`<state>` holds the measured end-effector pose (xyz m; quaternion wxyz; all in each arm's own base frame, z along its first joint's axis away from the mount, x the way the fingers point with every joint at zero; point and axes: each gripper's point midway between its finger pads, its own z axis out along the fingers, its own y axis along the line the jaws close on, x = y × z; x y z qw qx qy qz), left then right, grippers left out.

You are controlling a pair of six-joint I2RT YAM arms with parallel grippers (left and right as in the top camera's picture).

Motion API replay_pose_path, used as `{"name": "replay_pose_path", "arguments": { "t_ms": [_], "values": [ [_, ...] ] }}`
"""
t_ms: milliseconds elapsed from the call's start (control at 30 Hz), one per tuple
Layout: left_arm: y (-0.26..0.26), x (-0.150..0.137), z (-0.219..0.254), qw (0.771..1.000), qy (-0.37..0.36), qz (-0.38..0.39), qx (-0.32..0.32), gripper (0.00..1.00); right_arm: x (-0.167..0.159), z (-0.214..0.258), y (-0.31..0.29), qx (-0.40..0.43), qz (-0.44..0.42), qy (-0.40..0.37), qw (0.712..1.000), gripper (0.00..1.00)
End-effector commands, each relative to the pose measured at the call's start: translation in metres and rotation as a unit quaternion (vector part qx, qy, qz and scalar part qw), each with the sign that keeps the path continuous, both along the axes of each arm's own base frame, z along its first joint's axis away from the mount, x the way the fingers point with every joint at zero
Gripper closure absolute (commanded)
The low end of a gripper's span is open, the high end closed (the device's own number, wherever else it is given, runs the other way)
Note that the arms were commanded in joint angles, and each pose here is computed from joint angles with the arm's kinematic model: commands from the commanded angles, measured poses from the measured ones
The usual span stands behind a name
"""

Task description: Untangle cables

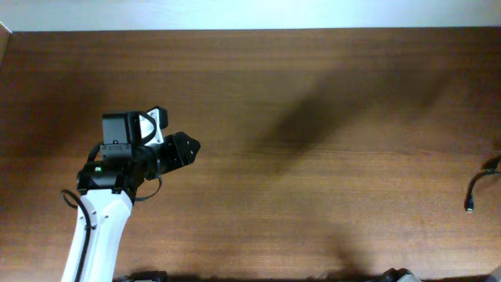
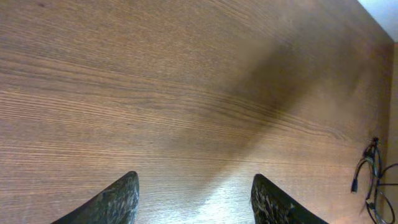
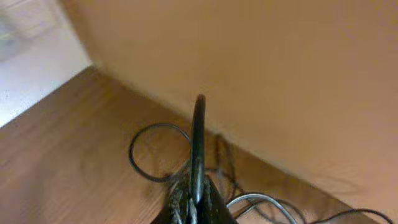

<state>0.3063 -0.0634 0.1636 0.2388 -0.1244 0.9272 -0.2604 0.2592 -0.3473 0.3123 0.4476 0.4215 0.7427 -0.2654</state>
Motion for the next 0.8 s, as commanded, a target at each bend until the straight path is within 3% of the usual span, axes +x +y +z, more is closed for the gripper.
{"name": "replay_pose_path", "arguments": {
  "t_ms": [0,100,133,167,200,367,400,467,533,633,767],
  "values": [
    [-0.004,0.000,0.008,1.000,-0.010,-0.004,-0.013,0.42,-0.012,-0.018,-0.034,0.007,-0.034,0.011,0.999,0.96],
    [-0.005,0.000,0.009,1.000,-0.007,0.003,-0.021,0.42,-0.009,-0.056,-0.052,0.037,-0.042,0.034,0.998,0.96],
    [-0.005,0.002,0.010,1.000,-0.011,0.002,-0.021,0.41,-0.007,-0.065,-0.053,0.047,-0.040,0.040,0.997,0.46],
    [-0.005,0.005,0.012,1.000,-0.020,0.001,-0.020,0.44,-0.001,-0.064,-0.050,0.056,-0.032,0.021,0.998,0.06],
    [-0.005,0.010,0.016,0.999,-0.040,-0.008,-0.014,0.46,0.011,-0.054,-0.042,0.057,0.000,-0.003,0.998,0.01],
    [-0.008,0.018,0.025,0.997,-0.067,-0.016,-0.019,0.46,0.029,0.031,0.006,-0.010,0.070,-0.072,0.995,0.01],
    [-0.011,0.017,0.026,0.997,-0.069,-0.022,-0.027,0.46,0.039,0.050,0.029,-0.016,0.117,-0.097,0.988,0.01],
    [-0.020,0.019,0.035,0.994,-0.084,-0.042,-0.051,0.46,0.072,0.099,0.120,-0.017,0.311,-0.171,0.935,0.01],
    [-0.020,0.024,0.042,0.991,-0.110,-0.056,-0.041,0.49,0.074,0.113,0.170,0.048,0.352,-0.224,0.908,0.01],
    [-0.014,0.030,0.060,0.984,-0.167,-0.062,-0.004,0.55,0.051,0.108,0.225,0.094,0.380,-0.203,0.898,0.01],
    [0.006,0.017,0.113,0.963,-0.262,-0.018,0.055,0.51,-0.012,0.100,0.271,0.077,0.397,-0.150,0.902,0.01]
  ]
}}
